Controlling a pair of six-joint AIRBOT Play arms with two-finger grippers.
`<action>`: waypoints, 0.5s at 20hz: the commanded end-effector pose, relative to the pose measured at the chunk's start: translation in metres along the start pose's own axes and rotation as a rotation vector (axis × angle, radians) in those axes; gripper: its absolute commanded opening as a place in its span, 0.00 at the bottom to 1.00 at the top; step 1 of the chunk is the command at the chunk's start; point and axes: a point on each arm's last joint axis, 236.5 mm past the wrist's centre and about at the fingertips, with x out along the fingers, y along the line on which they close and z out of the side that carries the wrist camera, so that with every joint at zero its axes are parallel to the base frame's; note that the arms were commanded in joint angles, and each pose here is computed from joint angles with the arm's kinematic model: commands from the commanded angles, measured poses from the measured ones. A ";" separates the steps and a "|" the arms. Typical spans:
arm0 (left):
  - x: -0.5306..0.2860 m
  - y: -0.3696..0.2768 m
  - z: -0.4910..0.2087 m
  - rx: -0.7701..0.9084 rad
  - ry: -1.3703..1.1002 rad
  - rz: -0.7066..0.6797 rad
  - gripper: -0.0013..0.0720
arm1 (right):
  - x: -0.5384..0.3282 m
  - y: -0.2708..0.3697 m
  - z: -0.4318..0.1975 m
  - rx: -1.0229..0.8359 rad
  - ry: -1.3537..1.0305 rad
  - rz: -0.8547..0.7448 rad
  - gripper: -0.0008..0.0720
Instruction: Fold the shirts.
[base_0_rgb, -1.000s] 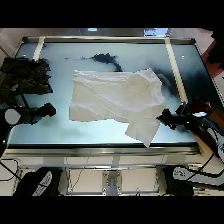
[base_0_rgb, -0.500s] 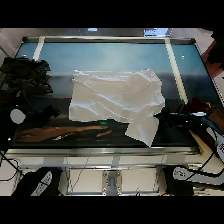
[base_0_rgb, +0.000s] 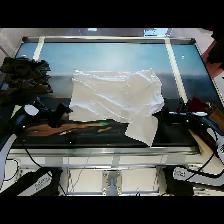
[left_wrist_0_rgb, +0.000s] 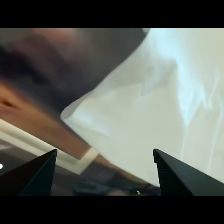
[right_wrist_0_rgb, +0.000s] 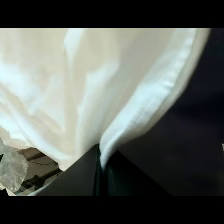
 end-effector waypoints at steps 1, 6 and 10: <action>0.020 -0.003 0.005 -0.076 0.003 -0.022 0.97 | -0.002 0.008 0.002 -0.011 -0.013 0.022 0.06; 0.032 -0.001 0.005 -0.099 0.008 -0.018 0.97 | -0.002 0.018 0.007 -0.001 -0.033 0.067 0.06; 0.039 0.005 0.003 -0.110 0.024 0.000 0.97 | -0.003 0.024 0.011 0.010 -0.050 0.092 0.06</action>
